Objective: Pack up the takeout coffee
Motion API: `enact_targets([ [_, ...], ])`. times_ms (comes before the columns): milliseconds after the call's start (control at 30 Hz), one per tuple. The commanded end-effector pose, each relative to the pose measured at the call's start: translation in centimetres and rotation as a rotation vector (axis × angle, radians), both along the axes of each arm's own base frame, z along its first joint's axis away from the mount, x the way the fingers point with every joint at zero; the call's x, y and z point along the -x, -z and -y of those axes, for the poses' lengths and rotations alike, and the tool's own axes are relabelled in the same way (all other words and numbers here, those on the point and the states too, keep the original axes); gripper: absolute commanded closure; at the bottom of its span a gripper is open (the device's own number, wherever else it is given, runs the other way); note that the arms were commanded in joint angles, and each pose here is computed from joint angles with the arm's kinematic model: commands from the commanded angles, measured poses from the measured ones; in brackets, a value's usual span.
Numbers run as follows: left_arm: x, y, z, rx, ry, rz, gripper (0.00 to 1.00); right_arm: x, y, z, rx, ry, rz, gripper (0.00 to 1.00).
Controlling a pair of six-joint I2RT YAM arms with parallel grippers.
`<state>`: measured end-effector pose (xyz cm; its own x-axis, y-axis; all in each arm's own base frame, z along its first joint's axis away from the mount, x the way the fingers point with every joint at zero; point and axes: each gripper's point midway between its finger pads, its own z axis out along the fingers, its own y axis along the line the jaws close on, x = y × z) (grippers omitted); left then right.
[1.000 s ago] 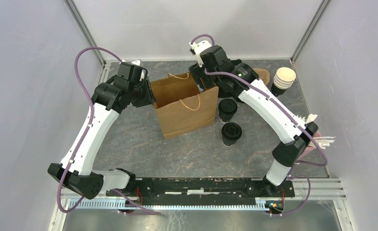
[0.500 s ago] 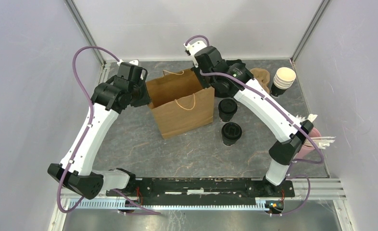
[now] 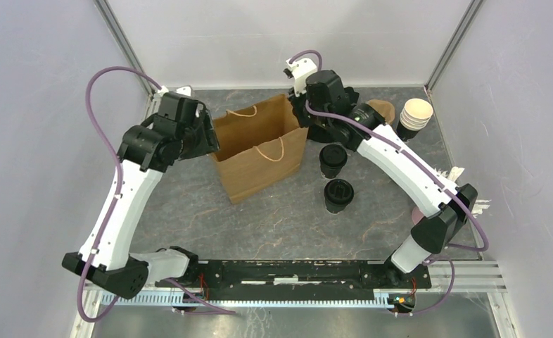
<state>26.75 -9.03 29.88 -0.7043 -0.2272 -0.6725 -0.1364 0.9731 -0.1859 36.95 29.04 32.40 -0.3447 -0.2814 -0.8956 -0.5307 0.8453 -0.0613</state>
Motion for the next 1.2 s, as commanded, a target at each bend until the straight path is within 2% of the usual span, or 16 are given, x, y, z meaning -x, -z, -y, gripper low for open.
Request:
enact_targets([
  [0, 1.0, -4.9, -1.7, -0.026, -0.004, 0.138, 0.30, 0.0, -4.4, 0.6, -0.089, -0.006, 0.063, 0.71],
  [100, 0.6, -6.7, -1.7, -0.025, 0.002, 0.182, 0.27, 0.8, -5.8, 1.5, -0.087, 0.008, 0.052, 0.41],
  [233, -0.1, -8.0, -1.5, -0.016, 0.005, 0.216, 0.23, 3.2, -9.0, 4.8, -0.097, 0.069, 0.078, 0.18],
  [333, -0.6, -8.5, -1.0, 0.000, 0.015, 0.233, 0.22, 5.7, -9.0, 8.8, -0.068, 0.150, 0.095, 0.02],
  [500, -1.3, -9.4, 0.1, 0.050, 0.035, 0.265, 0.18, 10.0, -2.1, 13.9, -0.006, 0.263, -0.019, 0.02],
  [767, -1.0, -9.4, 1.6, 0.131, 0.070, 0.253, 0.16, 15.3, 9.8, 13.6, 0.056, 0.257, -0.396, 0.02],
  [967, 0.4, -8.5, 2.4, 0.173, 0.116, 0.222, 0.16, 15.3, 13.5, 11.7, 0.094, 0.297, -0.477, 0.02],
  [1167, 2.8, -9.0, 2.4, 0.211, 0.158, 0.213, 0.16, 14.0, 13.3, 12.4, 0.067, 0.499, -0.487, 0.02],
])
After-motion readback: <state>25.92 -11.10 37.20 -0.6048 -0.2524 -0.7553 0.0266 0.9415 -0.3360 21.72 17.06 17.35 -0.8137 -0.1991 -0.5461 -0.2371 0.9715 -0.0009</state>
